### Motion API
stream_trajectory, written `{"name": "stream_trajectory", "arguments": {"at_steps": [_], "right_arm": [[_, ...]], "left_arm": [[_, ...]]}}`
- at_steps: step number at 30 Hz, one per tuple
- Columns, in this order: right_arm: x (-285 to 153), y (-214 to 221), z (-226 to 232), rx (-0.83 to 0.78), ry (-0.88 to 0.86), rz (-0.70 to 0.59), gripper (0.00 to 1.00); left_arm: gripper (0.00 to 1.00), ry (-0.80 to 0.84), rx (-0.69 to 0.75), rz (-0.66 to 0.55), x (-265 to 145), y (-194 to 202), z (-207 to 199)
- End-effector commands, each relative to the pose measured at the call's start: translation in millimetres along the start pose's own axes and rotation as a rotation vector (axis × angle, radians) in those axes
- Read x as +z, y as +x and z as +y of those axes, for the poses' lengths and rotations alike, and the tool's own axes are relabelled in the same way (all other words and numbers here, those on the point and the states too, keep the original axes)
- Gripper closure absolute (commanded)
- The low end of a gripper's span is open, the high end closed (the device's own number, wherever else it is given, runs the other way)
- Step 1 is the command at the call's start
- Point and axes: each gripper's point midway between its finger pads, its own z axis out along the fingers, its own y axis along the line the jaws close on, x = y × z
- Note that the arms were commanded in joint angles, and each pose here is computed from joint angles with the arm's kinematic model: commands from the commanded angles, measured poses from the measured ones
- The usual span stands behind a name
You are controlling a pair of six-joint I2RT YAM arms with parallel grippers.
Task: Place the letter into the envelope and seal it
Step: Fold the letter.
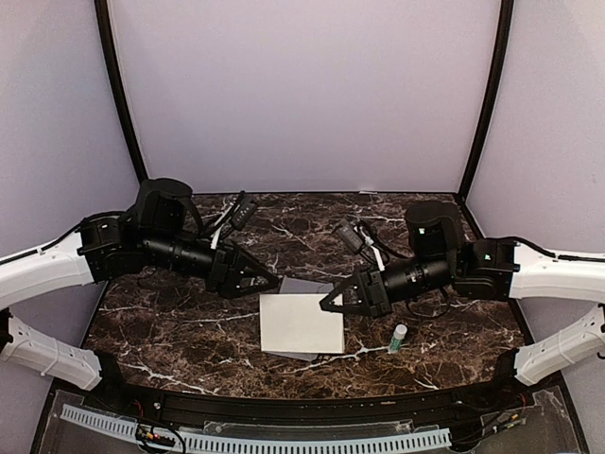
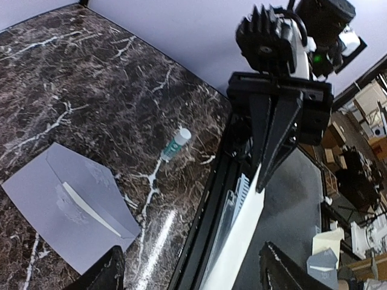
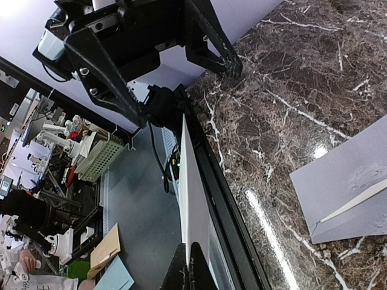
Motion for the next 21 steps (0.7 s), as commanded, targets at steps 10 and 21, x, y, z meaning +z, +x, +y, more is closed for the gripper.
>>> {"name": "stream_trajectory", "arguments": {"at_steps": [10,21], "right_arm": [[-8.7,11.7,22.8,-0.043,-0.096,0.090,1.00],[-3.4,14.2,18.9,-0.039,-0.097,0.102,1.00]], "left_arm": [[0.31,0.152,0.173,0.202,31.3,37.2,-57.4],[0.61,0.196,0.177,0.219,47.7,40.7,-64.0]]}}
